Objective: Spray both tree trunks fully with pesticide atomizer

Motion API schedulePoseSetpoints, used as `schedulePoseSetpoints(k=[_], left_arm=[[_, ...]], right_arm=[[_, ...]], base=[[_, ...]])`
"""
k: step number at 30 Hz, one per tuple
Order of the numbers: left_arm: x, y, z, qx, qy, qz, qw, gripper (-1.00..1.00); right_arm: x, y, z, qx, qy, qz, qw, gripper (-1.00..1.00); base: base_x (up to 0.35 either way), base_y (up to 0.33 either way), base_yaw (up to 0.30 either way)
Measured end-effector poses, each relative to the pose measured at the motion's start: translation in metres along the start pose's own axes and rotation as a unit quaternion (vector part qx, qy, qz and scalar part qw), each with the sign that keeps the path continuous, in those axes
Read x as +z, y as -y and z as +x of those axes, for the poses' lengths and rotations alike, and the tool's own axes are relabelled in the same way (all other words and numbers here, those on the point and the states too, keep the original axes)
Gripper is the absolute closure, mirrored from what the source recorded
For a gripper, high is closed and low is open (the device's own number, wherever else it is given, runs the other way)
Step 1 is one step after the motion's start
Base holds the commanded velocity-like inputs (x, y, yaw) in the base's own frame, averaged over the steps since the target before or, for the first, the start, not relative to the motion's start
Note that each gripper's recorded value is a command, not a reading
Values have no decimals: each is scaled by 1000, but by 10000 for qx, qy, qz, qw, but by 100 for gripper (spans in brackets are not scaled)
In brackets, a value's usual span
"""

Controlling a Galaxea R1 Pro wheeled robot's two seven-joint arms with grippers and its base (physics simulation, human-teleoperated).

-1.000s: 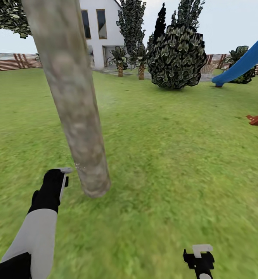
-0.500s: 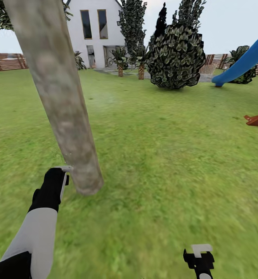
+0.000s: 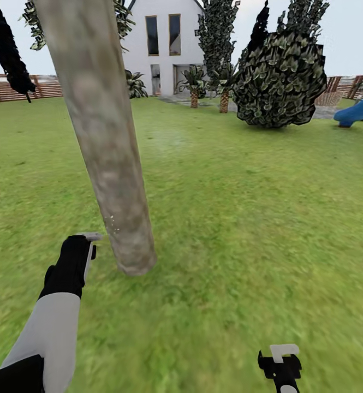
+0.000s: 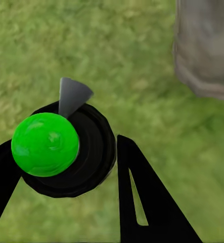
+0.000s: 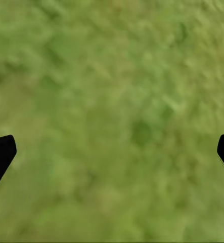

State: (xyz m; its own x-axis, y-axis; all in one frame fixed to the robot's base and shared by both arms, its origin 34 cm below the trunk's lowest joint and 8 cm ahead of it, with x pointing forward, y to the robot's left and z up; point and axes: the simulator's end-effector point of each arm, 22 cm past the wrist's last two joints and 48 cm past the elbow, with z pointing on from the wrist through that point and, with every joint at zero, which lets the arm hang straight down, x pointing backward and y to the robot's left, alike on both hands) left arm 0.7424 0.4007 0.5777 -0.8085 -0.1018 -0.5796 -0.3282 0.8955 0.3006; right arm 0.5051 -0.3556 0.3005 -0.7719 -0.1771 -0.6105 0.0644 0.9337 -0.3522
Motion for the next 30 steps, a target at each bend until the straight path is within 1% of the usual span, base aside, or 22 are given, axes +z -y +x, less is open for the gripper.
schedulePoseSetpoints(k=[8,13,17,19,23,26,30], left_arm=[[6,3,14,84,-111,-11,9999,100],[8,3,17,86,-144,-19,9999,100],[21,-2,36,175,-362,-63,9992,100],[24,-8,39,183,-398,-96,9990,100],[25,-8,41,190,-419,-95,9989,100],[30,-6,57,250,-528,-87,9983,100],[32,-4,58,258,-462,-83,9986,100]], right_arm=[[0,0,1,-2,-9,-1,10000,-100],[0,0,1,-1,-8,-1,10000,-100],[0,0,1,0,-8,-3,10000,-100],[0,0,1,0,-7,-2,10000,-100],[0,0,1,1,-8,-1,10000,-100],[0,0,1,0,-8,-3,10000,-100],[0,0,1,-1,-7,-3,10000,-100]], base=[[-47,-251,14],[-5,-271,0],[73,-273,8],[87,-273,153],[93,-273,258],[124,-272,276],[138,-271,277]])
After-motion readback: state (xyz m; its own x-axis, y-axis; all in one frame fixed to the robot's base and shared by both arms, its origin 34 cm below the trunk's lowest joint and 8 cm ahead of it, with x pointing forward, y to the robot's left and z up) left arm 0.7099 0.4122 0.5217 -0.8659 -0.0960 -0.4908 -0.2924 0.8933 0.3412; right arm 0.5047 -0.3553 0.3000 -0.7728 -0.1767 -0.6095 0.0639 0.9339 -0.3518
